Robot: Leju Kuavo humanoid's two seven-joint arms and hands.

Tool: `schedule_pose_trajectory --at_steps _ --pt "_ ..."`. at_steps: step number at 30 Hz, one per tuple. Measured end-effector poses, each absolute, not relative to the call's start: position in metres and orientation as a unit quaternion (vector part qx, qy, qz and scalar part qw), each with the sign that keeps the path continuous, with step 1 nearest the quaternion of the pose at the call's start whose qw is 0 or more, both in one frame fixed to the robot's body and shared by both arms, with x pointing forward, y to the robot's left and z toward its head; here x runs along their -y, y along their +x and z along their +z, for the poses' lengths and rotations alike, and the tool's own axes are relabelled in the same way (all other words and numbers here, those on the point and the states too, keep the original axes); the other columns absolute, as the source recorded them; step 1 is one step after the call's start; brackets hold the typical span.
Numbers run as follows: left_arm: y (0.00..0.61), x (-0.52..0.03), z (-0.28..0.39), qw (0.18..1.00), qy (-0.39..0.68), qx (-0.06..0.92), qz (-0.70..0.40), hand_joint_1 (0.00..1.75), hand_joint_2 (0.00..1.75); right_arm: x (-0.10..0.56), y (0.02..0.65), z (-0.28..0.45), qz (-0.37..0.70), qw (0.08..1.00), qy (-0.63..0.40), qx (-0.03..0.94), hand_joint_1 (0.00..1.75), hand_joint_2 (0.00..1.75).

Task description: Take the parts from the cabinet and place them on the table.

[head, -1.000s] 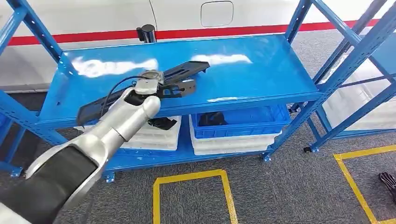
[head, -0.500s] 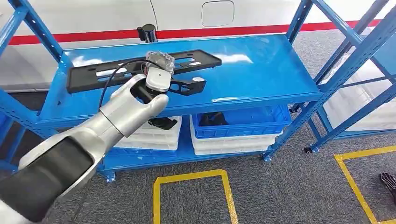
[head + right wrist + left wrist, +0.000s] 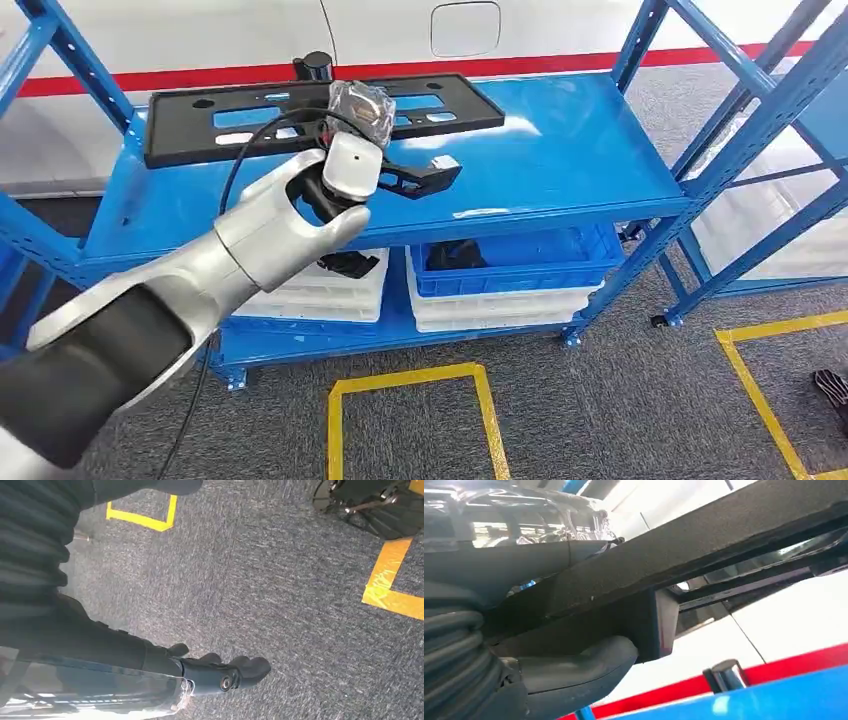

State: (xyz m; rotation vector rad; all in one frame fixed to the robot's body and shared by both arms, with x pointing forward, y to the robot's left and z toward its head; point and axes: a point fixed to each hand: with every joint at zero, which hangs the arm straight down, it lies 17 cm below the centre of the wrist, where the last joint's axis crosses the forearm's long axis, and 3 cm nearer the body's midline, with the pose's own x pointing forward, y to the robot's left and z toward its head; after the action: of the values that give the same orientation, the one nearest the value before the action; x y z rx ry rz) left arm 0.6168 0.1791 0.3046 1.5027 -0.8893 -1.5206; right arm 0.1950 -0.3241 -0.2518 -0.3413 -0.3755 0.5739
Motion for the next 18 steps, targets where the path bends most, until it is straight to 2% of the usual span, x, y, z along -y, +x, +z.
schedule_pose_trajectory --at_steps 18 --pt "0.619 -0.194 0.296 0.396 0.602 0.350 -0.598 1.75 1.75 0.307 0.200 -0.251 0.284 0.926 -0.158 0.190 0.00 1.75"
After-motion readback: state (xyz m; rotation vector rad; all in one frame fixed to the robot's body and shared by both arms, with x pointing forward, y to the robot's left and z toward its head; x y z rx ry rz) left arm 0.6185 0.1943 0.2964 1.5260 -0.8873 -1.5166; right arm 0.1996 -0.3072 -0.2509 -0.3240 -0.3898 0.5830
